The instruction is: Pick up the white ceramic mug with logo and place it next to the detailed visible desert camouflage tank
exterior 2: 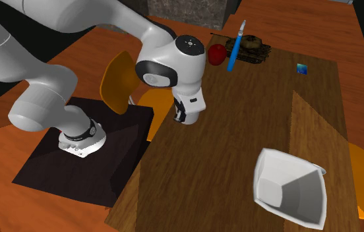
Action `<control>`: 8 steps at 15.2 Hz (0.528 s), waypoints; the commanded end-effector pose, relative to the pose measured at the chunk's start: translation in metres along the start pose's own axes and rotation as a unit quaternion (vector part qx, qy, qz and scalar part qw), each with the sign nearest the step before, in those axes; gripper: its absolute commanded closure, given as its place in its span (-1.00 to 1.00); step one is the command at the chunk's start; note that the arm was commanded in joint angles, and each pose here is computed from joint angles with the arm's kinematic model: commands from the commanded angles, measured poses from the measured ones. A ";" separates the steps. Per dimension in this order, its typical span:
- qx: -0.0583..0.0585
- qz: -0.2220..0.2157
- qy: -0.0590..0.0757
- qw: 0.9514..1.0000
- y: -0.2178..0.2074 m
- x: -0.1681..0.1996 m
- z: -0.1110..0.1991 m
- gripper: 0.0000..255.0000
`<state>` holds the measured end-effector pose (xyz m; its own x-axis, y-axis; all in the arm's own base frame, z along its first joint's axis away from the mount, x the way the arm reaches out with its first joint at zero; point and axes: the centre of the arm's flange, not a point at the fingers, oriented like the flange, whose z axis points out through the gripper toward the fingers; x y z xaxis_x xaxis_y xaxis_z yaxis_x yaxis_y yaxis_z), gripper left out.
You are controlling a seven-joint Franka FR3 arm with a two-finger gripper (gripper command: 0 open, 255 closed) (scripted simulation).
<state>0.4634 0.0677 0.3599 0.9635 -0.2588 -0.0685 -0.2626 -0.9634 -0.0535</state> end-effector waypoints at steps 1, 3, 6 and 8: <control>0.000 0.000 0.000 1.000 -0.001 0.000 -0.010 1.00; 0.000 0.000 0.000 1.000 -0.002 -0.001 -0.020 1.00; 0.000 0.000 0.000 1.000 -0.003 -0.002 -0.036 1.00; 0.000 0.000 0.000 1.000 -0.003 -0.003 -0.047 1.00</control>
<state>0.4650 0.0686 0.4007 0.9635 -0.2588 -0.0683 -0.2626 -0.9634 -0.0536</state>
